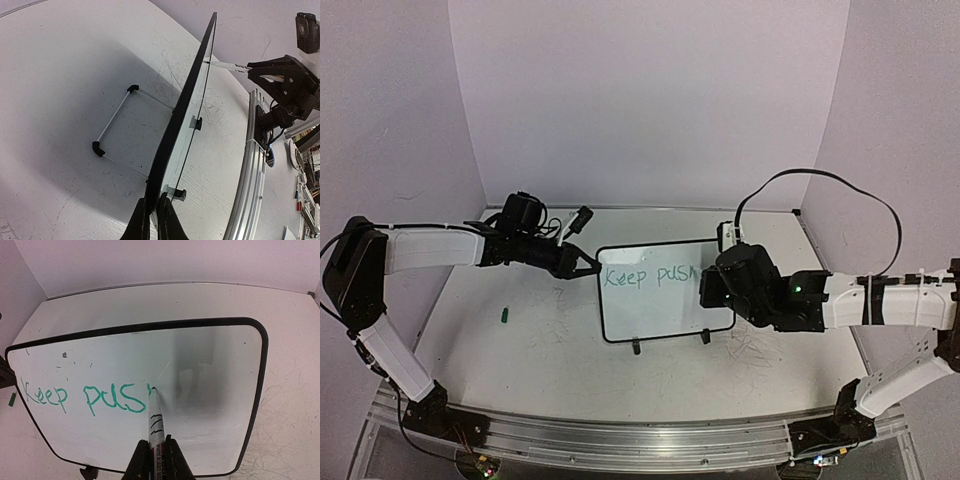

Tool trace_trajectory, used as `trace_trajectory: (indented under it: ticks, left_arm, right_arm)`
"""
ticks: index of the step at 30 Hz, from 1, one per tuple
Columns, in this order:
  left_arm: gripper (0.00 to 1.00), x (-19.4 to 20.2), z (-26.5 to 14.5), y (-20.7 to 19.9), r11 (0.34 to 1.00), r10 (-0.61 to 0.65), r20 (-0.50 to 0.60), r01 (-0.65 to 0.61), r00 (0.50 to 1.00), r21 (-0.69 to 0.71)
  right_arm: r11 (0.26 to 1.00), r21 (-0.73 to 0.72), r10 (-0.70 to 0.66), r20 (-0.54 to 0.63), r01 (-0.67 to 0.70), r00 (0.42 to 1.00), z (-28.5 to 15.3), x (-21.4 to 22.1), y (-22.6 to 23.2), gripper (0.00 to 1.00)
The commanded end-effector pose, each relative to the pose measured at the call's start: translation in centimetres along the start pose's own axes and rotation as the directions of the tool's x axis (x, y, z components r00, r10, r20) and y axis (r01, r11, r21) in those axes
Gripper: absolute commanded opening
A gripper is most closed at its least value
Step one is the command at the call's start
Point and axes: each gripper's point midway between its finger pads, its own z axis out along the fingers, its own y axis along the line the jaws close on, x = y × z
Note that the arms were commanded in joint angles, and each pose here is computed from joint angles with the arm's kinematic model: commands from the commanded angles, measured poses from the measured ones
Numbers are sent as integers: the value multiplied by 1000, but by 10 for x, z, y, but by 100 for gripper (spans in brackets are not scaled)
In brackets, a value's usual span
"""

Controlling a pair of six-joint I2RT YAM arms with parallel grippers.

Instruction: Write a sentence on the whiteboard

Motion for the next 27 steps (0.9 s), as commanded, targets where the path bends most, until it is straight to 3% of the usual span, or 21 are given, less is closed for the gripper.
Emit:
trace_trajectory:
  ticks: [1,14,27]
  left_arm:
    - [0,-14,-11,2,997,55,33,-54,998,-54]
    - [0,-13,-9,2,997,53,29,-51,998,-49]
    - [0,-14,-11,2,997,57,33,-55,998,-54]
  right_arm:
    - [1000,9,17,-12,-17,1000,-1,3,-2,0]
    - [999,0,35,-66,-35,997,-1,23,-7,0]
    - [999,-25,27,4,-27,1000,-2,-2,4,0]
